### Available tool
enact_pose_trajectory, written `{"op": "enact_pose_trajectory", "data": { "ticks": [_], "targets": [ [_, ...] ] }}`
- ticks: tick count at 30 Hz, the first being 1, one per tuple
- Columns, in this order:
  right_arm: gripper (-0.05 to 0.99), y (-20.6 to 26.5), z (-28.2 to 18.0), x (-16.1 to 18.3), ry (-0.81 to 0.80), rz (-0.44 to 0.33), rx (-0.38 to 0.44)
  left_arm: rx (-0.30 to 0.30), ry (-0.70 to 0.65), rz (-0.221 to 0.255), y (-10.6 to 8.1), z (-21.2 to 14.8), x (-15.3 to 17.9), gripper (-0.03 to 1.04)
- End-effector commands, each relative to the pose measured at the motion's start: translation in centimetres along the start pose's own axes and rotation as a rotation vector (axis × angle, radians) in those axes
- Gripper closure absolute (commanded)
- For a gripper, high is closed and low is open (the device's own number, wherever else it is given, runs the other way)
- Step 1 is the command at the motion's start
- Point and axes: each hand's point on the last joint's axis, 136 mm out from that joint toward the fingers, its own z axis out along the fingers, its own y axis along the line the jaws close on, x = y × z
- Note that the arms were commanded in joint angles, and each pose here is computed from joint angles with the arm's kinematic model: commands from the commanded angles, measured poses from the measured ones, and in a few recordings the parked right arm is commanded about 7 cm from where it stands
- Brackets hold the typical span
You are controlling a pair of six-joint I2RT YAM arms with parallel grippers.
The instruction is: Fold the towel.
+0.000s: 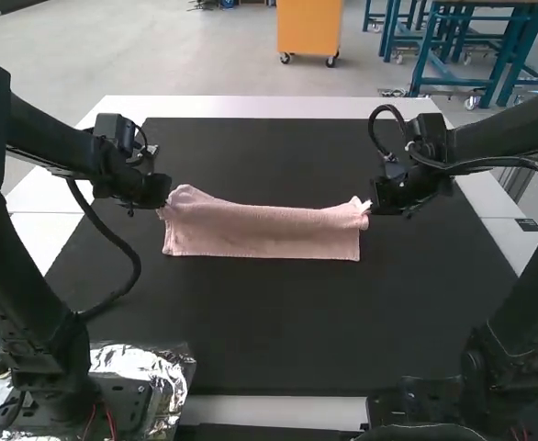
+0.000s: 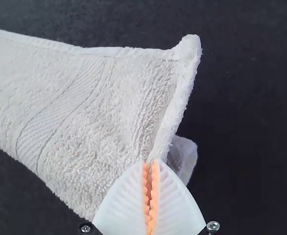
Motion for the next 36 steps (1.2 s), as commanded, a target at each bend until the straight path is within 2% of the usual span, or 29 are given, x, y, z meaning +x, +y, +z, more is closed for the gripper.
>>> {"op": "enact_pose_trajectory", "data": {
  "ticks": [1, 7, 8, 9, 10, 11, 12, 13, 19, 24, 30, 36],
  "targets": [
    [0.96, -0.7, -0.8, 0.5, -0.021, 0.003, 0.024, -0.035, -0.027, 0.004, 0.8, -1.1, 0.3, 0.99],
    [0.94, -1.2, 0.3, 2.6, -0.027, 0.010, 0.039, -0.030, 0.018, -0.014, 0.4, -0.7, 4.2, 0.99],
    [0.83, -1.3, 0.4, 2.8, -0.028, 0.016, 0.043, -0.027, 0.036, -0.018, 0.3, -0.5, 5.3, 0.97],
    [0.62, -1.5, 0.5, 2.9, -0.029, 0.017, 0.056, -0.025, 0.043, -0.019, 0.3, -0.4, 5.9, 0.84],
    [0.37, -1.8, 0.4, 2.8, -0.032, 0.016, 0.073, -0.026, 0.032, -0.020, 0.3, -0.3, 6.1, 0.58],
    [0.18, -1.9, 0.4, 2.6, -0.036, 0.013, 0.075, -0.026, 0.028, -0.018, 0.3, -0.2, 6.3, 0.28],
    [0.02, -1.9, 0.3, 2.3, -0.045, 0.012, 0.075, -0.029, 0.013, -0.016, 0.3, -0.2, 6.0, 0.07],
    [0.01, -1.8, 0.1, 1.8, -0.055, 0.010, 0.075, -0.031, -0.009, -0.015, 0.4, -0.4, 5.4, 0.03],
    [0.01, -1.7, -0.7, -0.9, -0.111, 0.016, 0.097, -0.050, -0.145, -0.056, 1.6, -2.1, 0.8, 0.03],
    [0.01, -0.7, 0.7, -0.1, -0.075, 0.008, 0.076, -0.069, -0.192, -0.080, 2.7, -3.0, -1.4, 0.04],
    [0.02, -0.4, 2.7, 2.3, 0.005, 0.013, 0.066, -0.067, -0.201, -0.083, 2.8, -3.2, -2.0, 0.04],
    [0.02, -0.4, 3.7, 3.2, 0.039, 0.022, 0.070, -0.069, -0.200, -0.085, 2.8, -3.2, -2.0, 0.04]
  ]
}}
